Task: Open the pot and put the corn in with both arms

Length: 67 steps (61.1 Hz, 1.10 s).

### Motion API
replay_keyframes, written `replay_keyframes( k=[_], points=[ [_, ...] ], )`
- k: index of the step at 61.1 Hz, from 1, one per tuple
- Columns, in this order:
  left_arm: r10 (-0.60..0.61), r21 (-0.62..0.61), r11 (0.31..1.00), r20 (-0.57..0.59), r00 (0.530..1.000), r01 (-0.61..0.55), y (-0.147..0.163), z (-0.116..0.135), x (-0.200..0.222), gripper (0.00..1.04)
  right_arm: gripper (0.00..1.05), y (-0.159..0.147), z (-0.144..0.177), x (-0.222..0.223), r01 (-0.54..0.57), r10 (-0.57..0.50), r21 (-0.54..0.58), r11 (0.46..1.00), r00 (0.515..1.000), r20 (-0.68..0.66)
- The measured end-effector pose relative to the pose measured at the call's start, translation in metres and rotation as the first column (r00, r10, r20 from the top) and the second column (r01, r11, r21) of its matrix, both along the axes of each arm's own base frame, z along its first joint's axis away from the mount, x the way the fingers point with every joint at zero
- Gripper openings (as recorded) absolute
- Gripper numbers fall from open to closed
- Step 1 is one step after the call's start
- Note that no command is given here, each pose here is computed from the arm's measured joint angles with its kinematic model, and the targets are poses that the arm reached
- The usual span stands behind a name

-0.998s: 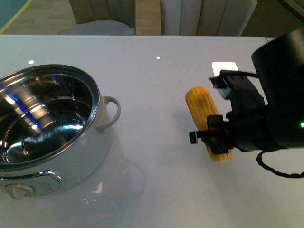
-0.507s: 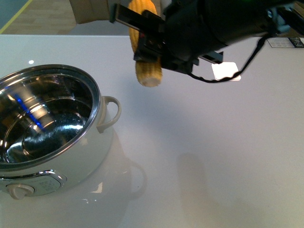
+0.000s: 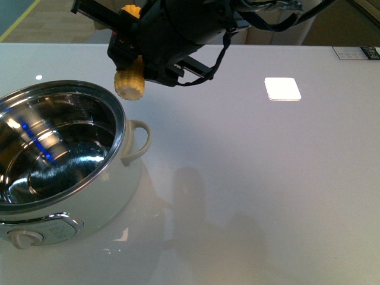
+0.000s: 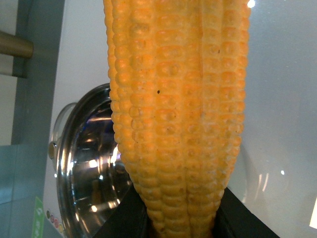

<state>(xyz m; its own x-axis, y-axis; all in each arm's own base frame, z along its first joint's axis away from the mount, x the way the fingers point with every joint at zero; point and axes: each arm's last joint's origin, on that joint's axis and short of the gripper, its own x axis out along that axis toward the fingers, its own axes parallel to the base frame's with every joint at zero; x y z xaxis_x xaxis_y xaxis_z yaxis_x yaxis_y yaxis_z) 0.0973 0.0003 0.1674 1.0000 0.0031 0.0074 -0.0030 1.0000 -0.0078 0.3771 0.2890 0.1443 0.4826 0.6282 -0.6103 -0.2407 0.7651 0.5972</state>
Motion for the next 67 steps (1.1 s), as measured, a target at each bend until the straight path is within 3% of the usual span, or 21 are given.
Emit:
replay_keyframes(
  k=[24,52,67],
  points=[
    [0.000,0.000,1.000,0.000,1.000,0.000,0.000,0.000,0.000,0.98,0.17,0.047,-0.024,-0.006,-0.057,0.061,0.035,0.998,0.991,-0.119],
    [0.000,0.000,1.000,0.000,1.000,0.000,0.000,0.000,0.000,0.98,0.16,0.053,-0.034,-0.009,-0.071,0.072,0.012,0.997,0.986,-0.148],
    [0.000,0.000,1.000,0.000,1.000,0.000,0.000,0.000,0.000,0.98,0.57,0.050,-0.039,-0.011,-0.057,0.061,0.025,0.998,0.983,-0.176]
  ],
)
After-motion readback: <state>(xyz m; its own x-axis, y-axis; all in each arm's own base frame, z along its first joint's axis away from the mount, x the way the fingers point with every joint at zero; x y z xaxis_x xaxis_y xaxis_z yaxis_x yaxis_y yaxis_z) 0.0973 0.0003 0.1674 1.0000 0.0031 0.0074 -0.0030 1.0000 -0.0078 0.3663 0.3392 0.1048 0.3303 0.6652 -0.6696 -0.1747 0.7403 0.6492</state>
